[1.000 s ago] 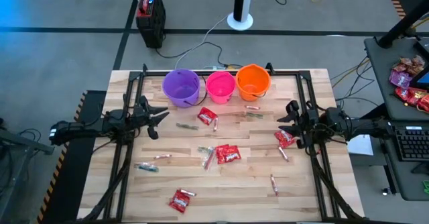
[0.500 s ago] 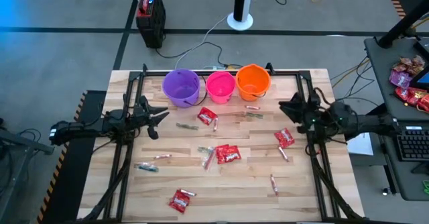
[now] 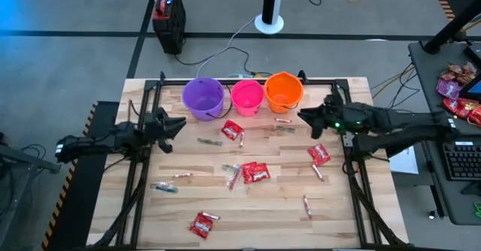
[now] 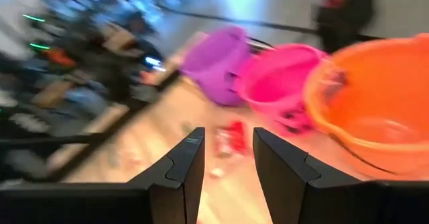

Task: Sort candy by brand, put in halloween buckets
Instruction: Put the green candy into the purple bucket

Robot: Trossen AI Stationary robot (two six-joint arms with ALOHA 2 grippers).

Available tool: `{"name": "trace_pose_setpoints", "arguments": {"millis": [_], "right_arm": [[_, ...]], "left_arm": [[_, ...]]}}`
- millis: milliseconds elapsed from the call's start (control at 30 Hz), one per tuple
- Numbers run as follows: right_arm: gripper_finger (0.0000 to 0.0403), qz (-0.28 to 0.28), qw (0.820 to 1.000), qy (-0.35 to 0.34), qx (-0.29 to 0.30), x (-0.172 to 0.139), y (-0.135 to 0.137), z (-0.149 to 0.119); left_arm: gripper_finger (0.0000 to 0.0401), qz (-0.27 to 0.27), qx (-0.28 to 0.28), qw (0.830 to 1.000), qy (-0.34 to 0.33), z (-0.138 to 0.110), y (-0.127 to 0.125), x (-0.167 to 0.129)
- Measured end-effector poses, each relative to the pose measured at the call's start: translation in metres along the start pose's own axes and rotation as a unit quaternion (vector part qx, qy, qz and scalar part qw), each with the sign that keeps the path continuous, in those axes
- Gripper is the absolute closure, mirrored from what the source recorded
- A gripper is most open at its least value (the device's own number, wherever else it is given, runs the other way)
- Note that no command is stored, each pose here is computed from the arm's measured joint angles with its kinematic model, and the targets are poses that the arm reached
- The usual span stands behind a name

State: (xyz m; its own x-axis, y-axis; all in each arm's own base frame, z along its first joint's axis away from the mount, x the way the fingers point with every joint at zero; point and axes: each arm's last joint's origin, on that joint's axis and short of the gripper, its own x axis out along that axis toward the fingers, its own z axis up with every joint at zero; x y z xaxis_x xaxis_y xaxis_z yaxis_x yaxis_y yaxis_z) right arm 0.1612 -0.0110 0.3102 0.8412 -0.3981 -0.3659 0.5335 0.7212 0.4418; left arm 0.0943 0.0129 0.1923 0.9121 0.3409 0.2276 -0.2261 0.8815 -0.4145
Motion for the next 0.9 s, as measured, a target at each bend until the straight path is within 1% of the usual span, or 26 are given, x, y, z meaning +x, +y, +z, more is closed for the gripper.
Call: {"name": "trace_pose_setpoints", "arguments": {"millis": [33, 100, 167, 200, 300, 400, 533, 667, 733, 800, 867, 900], "right_arm": [[0.0284, -0.012, 1.0, 0.007, -0.003, 0.001, 0.002, 0.002], [0.0284, -0.029, 0.999, 0.025, -0.015, 0.003, 0.005, 0.005], [0.0284, -0.039, 0.998, 0.038, -0.023, 0.005, 0.009, 0.008], [0.0284, -0.045, 0.998, 0.045, -0.025, 0.007, 0.01, 0.008], [0.0284, -0.064, 0.995, 0.068, -0.035, 0.013, 0.013, 0.008], [0.0284, -0.068, 0.994, 0.08, -0.04, 0.019, 0.017, 0.008], [0.0284, -0.072, 0.993, 0.086, -0.043, 0.029, 0.022, 0.008], [0.0284, -0.076, 0.992, 0.09, -0.046, 0.04, 0.03, 0.01], [0.0284, -0.078, 0.991, 0.096, -0.06, 0.045, 0.033, 0.01], [0.0284, -0.077, 0.988, 0.107, -0.086, 0.05, 0.036, 0.01], [0.0284, -0.08, 0.982, 0.121, -0.125, 0.053, 0.039, 0.012], [0.0284, -0.083, 0.978, 0.129, -0.143, 0.053, 0.04, 0.013]], "left_arm": [[0.0326, -0.006, -0.049, 0.999, -0.015, 0.003, -0.001, 0.0], [0.0326, -0.018, -0.129, 0.991, -0.035, 0.007, -0.003, 0.0], [0.0326, -0.023, -0.184, 0.982, -0.039, 0.008, -0.003, 0.0], [0.0326, -0.024, -0.202, 0.978, -0.039, 0.009, -0.003, 0.0], [0.0326, -0.024, -0.229, 0.972, -0.037, 0.008, -0.003, 0.0], [0.0326, -0.027, -0.265, 0.963, -0.039, 0.009, -0.003, 0.0], [0.0326, -0.034, -0.279, 0.959, -0.033, 0.009, -0.004, 0.0], [0.0326, -0.061, -0.288, 0.956, -0.016, 0.014, -0.008, 0.0], [0.0326, -0.085, -0.285, 0.955, 0.004, 0.026, -0.016, 0.003], [0.0326, -0.092, -0.265, 0.96, 0.024, 0.043, -0.025, 0.007], [0.0327, -0.077, -0.23, 0.968, 0.06, 0.059, -0.035, 0.015], [0.0327, -0.065, -0.211, 0.971, 0.089, 0.065, -0.04, 0.02]]}}
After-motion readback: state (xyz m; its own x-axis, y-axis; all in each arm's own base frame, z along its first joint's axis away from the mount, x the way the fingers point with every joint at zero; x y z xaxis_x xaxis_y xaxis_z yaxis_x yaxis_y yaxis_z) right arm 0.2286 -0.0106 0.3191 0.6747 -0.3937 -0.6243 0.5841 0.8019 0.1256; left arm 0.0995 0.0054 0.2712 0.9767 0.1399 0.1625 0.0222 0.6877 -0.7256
